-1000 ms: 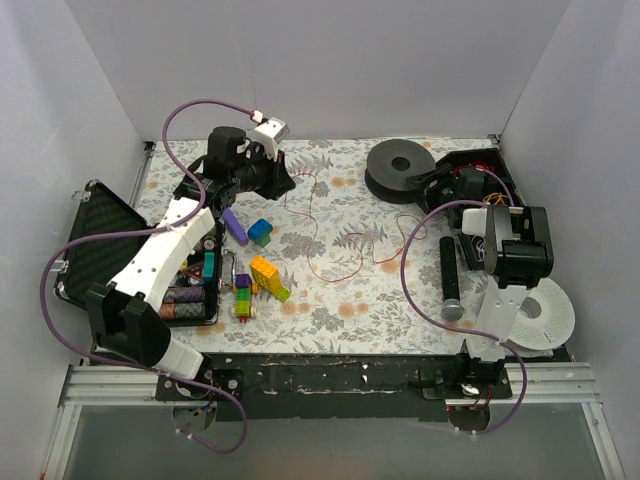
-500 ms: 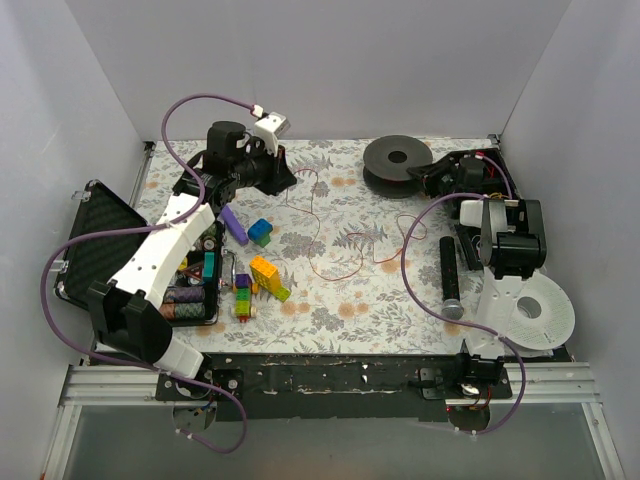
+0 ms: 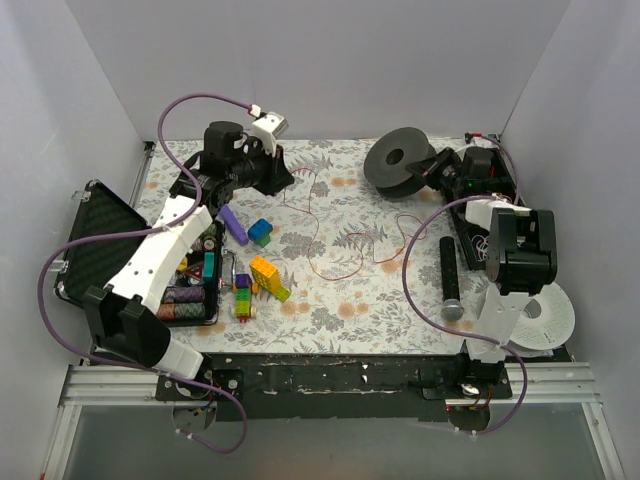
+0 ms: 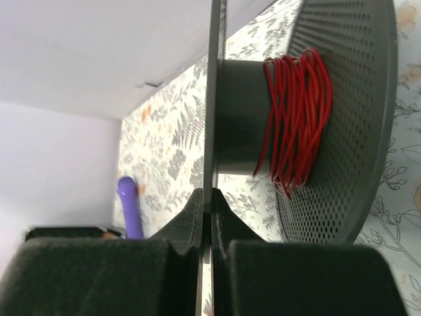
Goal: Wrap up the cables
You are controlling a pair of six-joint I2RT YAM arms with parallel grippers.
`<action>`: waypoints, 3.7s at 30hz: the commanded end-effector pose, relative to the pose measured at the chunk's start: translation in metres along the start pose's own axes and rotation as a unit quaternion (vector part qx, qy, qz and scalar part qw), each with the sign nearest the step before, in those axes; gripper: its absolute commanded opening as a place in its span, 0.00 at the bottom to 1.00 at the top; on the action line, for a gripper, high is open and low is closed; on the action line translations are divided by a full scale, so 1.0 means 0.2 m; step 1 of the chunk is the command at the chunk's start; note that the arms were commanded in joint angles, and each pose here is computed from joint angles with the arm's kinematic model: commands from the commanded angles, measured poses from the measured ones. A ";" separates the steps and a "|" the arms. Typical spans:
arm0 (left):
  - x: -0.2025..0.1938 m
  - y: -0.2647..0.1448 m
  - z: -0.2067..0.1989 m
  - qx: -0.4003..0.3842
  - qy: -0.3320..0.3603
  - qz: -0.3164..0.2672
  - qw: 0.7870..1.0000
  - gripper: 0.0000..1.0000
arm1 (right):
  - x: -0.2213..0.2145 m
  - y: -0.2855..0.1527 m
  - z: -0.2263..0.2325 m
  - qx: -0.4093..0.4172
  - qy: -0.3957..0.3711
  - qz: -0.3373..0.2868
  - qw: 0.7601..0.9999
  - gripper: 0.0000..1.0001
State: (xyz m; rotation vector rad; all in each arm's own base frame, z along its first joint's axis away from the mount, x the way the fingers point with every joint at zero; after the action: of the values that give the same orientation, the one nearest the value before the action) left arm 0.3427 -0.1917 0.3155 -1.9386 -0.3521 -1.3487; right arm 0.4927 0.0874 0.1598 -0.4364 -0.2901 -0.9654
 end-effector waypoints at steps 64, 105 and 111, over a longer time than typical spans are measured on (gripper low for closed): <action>-0.09 -0.38 -0.39 -0.071 0.092 0.038 0.993 0.00 | -0.92 -1.10 0.69 0.347 -0.661 0.172 0.643 0.01; -0.04 -0.07 -0.37 -0.140 0.081 -0.001 0.987 0.00 | -0.80 -0.76 1.03 0.361 -0.503 0.224 0.753 0.61; 0.04 -0.07 -0.39 -0.139 0.068 -0.022 0.988 0.00 | -0.85 -0.75 1.05 0.319 -0.401 0.193 0.837 0.61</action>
State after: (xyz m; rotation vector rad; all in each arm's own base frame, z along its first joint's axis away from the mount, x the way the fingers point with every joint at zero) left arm 0.2815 -0.2336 0.3137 -2.0406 -0.0732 -1.5585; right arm 0.2699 0.2276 0.2901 -0.2865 -1.3711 -0.0045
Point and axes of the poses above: each gripper's point midway between its finger pads, its own y axis out along the fingers, its own z axis along the line the jaws close on, x = y × z, the point moved 5 cm from there along -y, back along the fingers, and after that the axes turned 1 degree about y, right-handed, at the moved point
